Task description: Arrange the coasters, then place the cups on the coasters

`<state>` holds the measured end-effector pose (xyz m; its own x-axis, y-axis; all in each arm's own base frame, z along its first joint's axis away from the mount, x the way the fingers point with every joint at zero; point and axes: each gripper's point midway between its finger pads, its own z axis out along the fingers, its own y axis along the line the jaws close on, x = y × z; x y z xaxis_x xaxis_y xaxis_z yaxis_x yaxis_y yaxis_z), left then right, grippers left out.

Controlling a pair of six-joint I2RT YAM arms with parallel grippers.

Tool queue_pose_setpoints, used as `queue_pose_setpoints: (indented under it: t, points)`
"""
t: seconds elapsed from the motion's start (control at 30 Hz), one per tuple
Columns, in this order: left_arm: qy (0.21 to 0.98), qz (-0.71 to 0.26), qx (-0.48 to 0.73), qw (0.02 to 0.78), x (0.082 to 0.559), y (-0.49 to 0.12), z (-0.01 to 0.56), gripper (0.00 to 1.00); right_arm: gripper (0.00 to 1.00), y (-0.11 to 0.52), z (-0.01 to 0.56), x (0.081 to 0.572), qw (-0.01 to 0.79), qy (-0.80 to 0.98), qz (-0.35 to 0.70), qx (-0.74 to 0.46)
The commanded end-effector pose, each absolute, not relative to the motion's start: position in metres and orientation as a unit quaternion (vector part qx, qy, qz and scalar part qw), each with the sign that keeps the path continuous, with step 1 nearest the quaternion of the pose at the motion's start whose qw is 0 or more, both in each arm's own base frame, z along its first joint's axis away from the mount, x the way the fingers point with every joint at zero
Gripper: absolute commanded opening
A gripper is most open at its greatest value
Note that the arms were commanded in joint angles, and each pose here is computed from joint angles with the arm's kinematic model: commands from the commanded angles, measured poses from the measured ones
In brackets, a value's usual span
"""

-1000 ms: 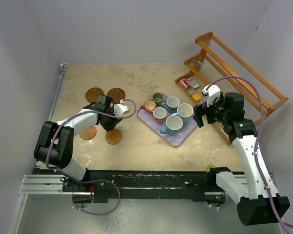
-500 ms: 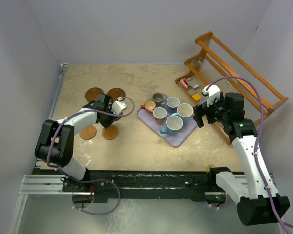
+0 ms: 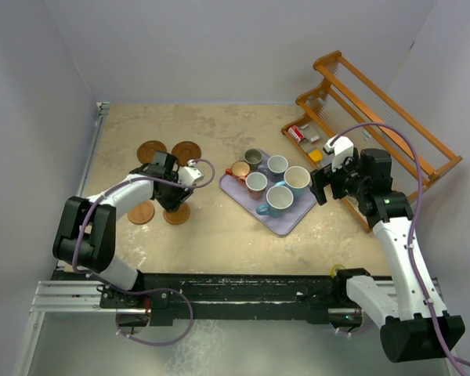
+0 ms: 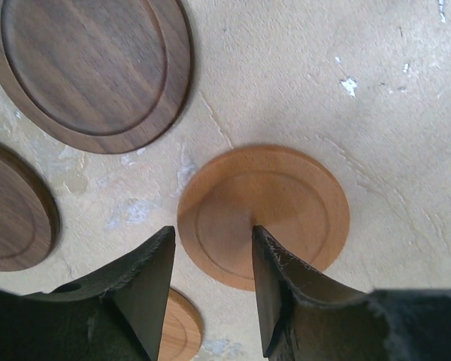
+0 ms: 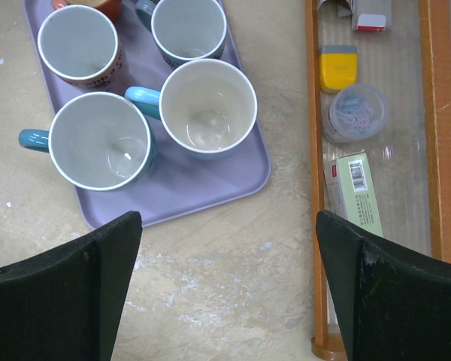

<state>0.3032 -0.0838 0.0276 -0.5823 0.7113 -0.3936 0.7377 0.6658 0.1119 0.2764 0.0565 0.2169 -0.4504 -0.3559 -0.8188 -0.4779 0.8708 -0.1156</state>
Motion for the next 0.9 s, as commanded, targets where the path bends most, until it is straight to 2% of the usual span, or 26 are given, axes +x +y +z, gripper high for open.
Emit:
queue_pose_setpoints:
  t: [0.0,0.33,0.87]
  points:
    - [0.883,-0.045,0.413,0.216,0.295,-0.084,0.04,0.44,1.0,0.062,0.222,0.277,0.471,0.84,0.077,-0.258]
    - [0.907,-0.083,0.351,0.219,0.291,-0.073,0.046,0.47,1.0,0.064,0.223,0.276,0.471,0.839,0.081,-0.26]
    - [0.923,-0.167,0.3,0.172,0.294,-0.069,0.035,0.46,1.0,0.064,0.224,0.275,0.472,0.838,0.082,-0.262]
